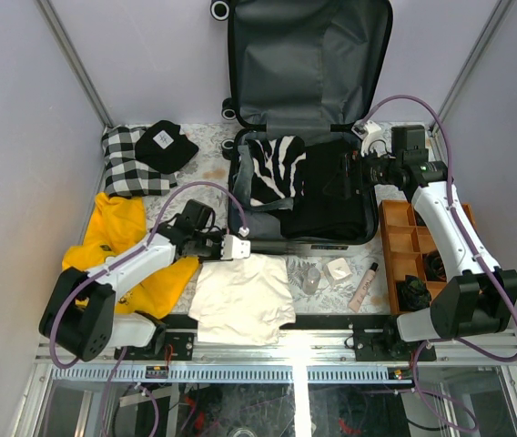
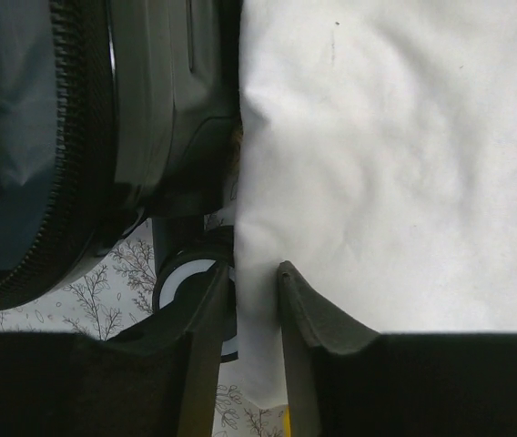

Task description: Pack the luggage

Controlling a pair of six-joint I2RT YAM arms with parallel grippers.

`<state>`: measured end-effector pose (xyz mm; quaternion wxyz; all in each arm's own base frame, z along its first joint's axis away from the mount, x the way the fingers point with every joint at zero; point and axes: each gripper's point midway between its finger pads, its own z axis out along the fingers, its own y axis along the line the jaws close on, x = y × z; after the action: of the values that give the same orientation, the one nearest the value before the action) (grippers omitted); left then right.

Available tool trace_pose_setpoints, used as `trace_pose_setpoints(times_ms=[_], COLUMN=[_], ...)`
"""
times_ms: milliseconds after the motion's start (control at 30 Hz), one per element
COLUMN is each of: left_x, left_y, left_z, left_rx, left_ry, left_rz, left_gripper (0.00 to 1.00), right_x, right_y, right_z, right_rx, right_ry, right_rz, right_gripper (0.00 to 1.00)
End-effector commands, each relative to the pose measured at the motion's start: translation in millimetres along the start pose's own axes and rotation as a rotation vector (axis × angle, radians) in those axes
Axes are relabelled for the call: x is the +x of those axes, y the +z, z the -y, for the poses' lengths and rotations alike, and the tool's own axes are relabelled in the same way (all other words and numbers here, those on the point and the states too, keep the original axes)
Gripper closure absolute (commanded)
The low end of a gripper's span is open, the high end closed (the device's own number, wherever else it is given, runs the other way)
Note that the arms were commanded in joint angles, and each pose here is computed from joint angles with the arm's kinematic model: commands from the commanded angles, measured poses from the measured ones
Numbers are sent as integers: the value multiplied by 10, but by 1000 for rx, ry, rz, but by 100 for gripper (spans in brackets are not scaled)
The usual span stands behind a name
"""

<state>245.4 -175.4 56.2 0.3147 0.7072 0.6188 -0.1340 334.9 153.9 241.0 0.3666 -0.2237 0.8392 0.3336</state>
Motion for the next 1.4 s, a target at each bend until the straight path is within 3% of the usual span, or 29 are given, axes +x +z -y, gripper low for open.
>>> trace_pose_setpoints(times_ms=[0, 167, 400, 567, 933, 1167, 1367], left_x=[28, -75, -429, -680, -603, -725, -743], left_y=[14, -93, -384, -621, -703, -674, -630], left_z=[33, 85, -48, 126, 1156, 1703, 2244], left_rx=[-11, -15, -111, -119, 165, 375, 593], left_ry=[30, 41, 29, 180, 515, 520, 527], left_rz=[-9, 8, 113, 202, 220, 262, 216], left_gripper=[78, 99, 100, 100, 100, 100, 100], right_x=[-108, -114, -122, -116, -90, -77, -48], right_y=[-39, -39, -37, -30, 7, 31, 46], right_z=[-73, -71, -59, -43, 10, 58, 93], right_rx=[-30, -29, -24, -18, -10, 2, 15], right_ry=[-21, -21, -22, -21, -16, -8, -10], right_rz=[41, 43, 44, 40, 30, 20, 11], right_gripper=[11, 12, 12, 12, 12, 12, 12])
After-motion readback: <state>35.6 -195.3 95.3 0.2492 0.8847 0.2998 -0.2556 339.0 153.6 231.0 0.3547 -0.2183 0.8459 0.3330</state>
